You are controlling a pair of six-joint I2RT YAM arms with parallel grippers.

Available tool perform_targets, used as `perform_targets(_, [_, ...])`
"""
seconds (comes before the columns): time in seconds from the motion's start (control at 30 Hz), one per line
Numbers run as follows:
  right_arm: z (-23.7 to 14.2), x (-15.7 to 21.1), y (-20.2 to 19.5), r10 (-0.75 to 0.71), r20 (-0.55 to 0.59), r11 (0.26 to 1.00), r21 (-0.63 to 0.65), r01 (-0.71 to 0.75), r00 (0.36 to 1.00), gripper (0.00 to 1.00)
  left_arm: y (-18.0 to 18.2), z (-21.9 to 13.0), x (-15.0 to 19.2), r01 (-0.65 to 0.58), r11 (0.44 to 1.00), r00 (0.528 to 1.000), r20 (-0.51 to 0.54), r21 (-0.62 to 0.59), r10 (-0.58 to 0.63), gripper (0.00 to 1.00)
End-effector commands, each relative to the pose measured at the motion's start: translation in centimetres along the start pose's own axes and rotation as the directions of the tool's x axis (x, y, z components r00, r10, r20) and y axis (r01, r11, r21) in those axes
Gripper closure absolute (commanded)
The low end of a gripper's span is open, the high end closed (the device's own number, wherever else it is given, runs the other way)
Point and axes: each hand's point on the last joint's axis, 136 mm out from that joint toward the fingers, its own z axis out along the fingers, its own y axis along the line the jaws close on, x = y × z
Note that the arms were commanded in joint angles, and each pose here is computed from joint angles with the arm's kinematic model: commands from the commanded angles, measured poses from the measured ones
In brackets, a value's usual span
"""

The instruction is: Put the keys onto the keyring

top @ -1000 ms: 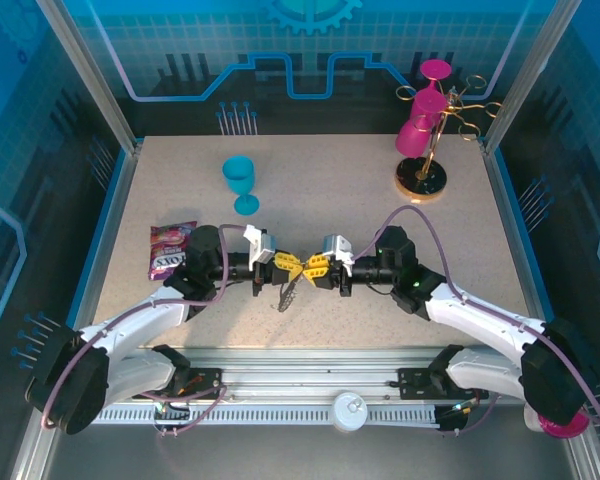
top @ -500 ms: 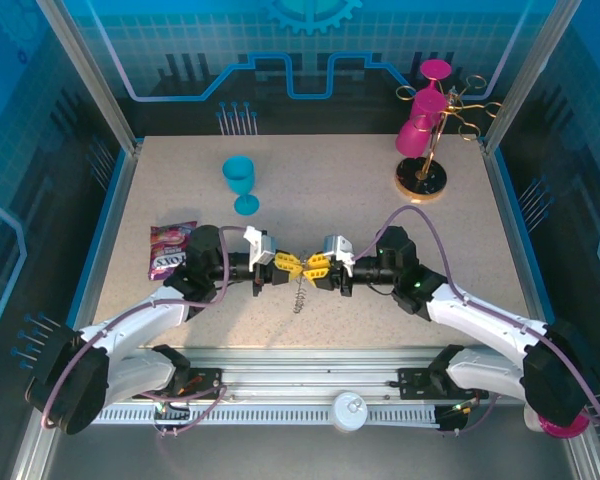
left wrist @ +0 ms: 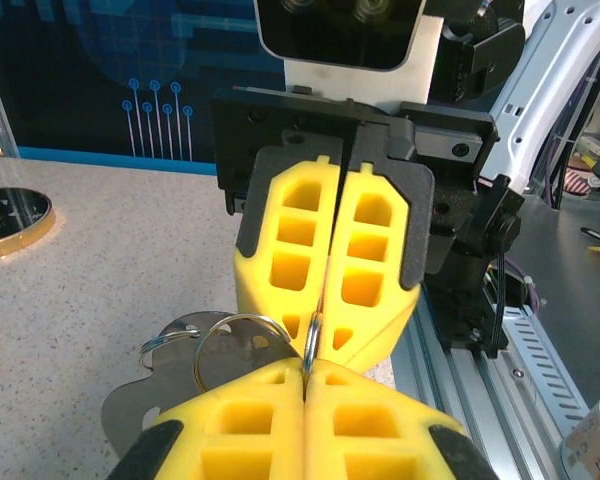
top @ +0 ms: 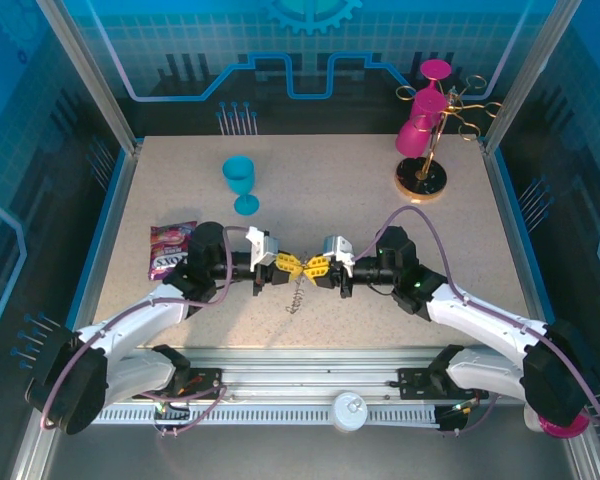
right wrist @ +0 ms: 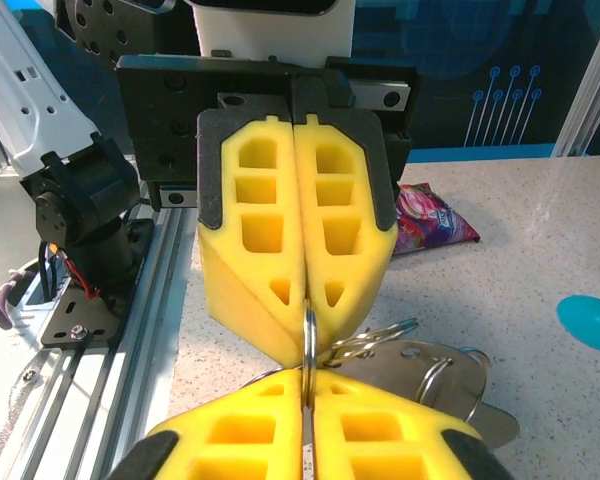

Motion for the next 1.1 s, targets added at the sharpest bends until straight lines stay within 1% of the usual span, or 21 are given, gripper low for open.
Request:
perform_targets(0.0, [0.0,-2.5,0.4,-0.083,0.056,0.996,-0.019,0.084,0.995,1.00,-0.3,0.2,-0.9,-0.040,0.999,0.999,-0.001,0.023,0.040,1.00])
perform_targets(0.03, [0.0,-2.4,0.4,-0.084,0.048,0.996,-0.021,0.085,0.995,1.00,-0.3,0.3,-0.8,-0.038,0.999,0.999,-0.006,0.025,0.038,1.00])
perform_targets(0.1, [0.0,-2.0,0.3,-0.081,0.026,0.997,-0.016,0.082,0.996,1.00,-0.1,0.3,-0.8,-0.030,0.999,0.999,-0.021,0.021,0.031,0.91])
perform_targets(0.17, [0.0,-1.6,0.2,-0.080,-0.003,0.997,-0.010,0.080,0.997,1.00,0.0,0.4,-0.6,-0.027,0.999,0.998,-0.047,0.025,0.028,0.87])
perform_targets(0.3, [0.0,-0.1,0.3,-0.058,-0.101,0.998,-0.020,0.056,0.993,1.00,0.0,0.3,-0.3,-0.032,0.999,0.995,-0.097,0.031,0.035,0.79])
perform_targets(0.37, [0.0,0.6,0.3,-0.059,-0.164,0.998,-0.025,0.056,0.985,1.00,-0.2,0.3,-0.2,-0.028,0.999,0.993,-0.117,0.042,0.033,0.78])
perform_targets(0.43, [0.1,1.0,0.4,-0.059,-0.219,0.998,-0.034,0.053,0.974,1.00,-0.2,0.3,-0.2,-0.026,0.998,0.991,-0.131,0.053,0.033,0.78])
perform_targets(0.5, [0.1,0.8,0.3,-0.058,-0.243,0.998,-0.040,0.049,0.968,1.00,-0.4,0.3,0.1,-0.017,0.998,0.987,-0.158,0.066,0.028,0.79])
perform_targets(0.63, [0.2,0.0,0.3,-0.060,-0.245,0.998,-0.048,0.050,0.968,1.00,-0.6,0.4,1.3,0.003,0.996,0.975,-0.220,0.087,0.016,0.79])
perform_targets(0.7, [0.3,-1.3,0.1,-0.071,-0.231,0.997,-0.048,0.062,0.970,1.00,-0.7,0.3,1.7,0.002,0.996,0.970,-0.242,0.089,0.020,0.79])
perform_targets(0.77, [0.3,-1.4,0.0,-0.066,-0.241,0.997,-0.052,0.055,0.968,1.00,-0.7,0.2,1.9,-0.011,0.996,0.967,-0.254,0.085,0.033,0.80])
perform_targets(0.8, [0.4,-1.4,0.0,-0.063,-0.246,0.997,-0.053,0.051,0.967,1.00,-0.6,0.2,1.9,-0.022,0.997,0.965,-0.257,0.080,0.042,0.82])
perform_targets(0.93, [0.4,-1.7,0.1,-0.056,-0.243,0.997,-0.062,0.042,0.968,1.00,-0.3,0.0,2.0,-0.054,0.997,0.962,-0.266,0.059,0.068,0.98])
perform_targets(0.97, [0.4,-1.9,0.2,-0.057,-0.242,0.997,-0.066,0.043,0.969,1.00,-0.3,0.0,1.9,-0.061,0.996,0.962,-0.262,0.057,0.074,1.00])
perform_targets(1.07, [0.3,-2.3,0.2,-0.061,-0.241,0.997,-0.061,0.048,0.969,1.00,-0.2,0.0,1.3,-0.077,0.996,0.967,-0.240,0.048,0.086,1.00])
